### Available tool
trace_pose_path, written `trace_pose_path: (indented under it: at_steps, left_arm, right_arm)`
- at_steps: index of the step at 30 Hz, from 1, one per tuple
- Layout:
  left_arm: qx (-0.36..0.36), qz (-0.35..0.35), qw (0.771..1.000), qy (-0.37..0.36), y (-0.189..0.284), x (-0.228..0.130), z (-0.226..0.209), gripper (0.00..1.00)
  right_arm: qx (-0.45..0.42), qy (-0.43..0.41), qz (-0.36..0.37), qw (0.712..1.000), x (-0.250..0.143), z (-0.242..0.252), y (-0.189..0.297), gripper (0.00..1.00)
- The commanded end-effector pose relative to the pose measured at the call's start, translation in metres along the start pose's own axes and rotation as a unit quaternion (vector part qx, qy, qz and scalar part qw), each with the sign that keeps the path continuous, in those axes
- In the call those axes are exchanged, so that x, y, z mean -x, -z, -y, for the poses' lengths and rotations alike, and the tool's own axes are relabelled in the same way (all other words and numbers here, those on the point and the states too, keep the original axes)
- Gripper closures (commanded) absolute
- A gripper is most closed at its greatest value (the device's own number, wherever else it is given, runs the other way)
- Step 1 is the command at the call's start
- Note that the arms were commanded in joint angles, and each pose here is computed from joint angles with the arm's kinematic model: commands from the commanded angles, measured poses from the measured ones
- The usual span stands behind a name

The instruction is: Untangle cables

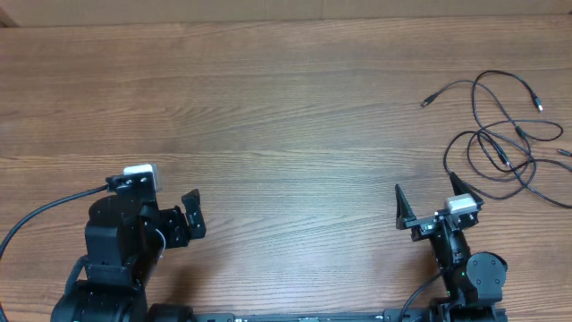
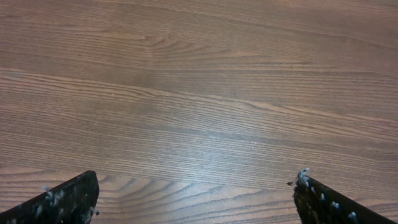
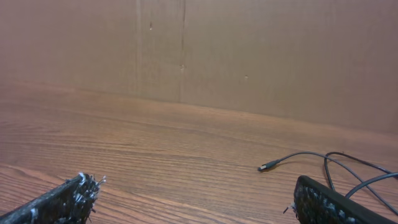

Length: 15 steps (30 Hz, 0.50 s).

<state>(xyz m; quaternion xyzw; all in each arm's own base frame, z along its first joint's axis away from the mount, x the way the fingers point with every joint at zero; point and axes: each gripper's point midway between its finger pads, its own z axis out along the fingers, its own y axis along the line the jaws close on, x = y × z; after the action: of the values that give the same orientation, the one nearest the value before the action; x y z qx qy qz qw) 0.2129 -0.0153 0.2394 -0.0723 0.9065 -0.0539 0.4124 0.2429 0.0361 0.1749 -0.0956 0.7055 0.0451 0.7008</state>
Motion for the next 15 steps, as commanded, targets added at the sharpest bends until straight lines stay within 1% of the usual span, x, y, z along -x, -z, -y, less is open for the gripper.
trace_pose_path:
  at_steps: [1, 11, 13, 15]
  left_arm:
    - [-0.003, 0.0, 1.0, 0.007, -0.001, -0.001, 0.001, 0.0]
    - [-0.003, 0.001, 1.0, 0.006, 0.0, -0.001, 0.001, 0.0]
    - [0.017, 0.018, 1.0, -0.005, 0.004, 0.002, -0.008, 0.0]
    - [0.021, 0.033, 0.999, -0.003, 0.008, -0.001, -0.011, 0.0]
  right_arm:
    - [0.004, -0.001, 0.001, 1.0, -0.002, -0.002, 0.0, 0.0]
    - [0.004, -0.001, 0.001, 1.0, -0.002, -0.002, 0.0, 0.0]
    - [0.004, -0.001, 0.001, 1.0, -0.002, -0.002, 0.0, 0.0]
    - [0.004, -0.001, 0.001, 1.0, -0.002, -0.002, 0.0, 0.0]
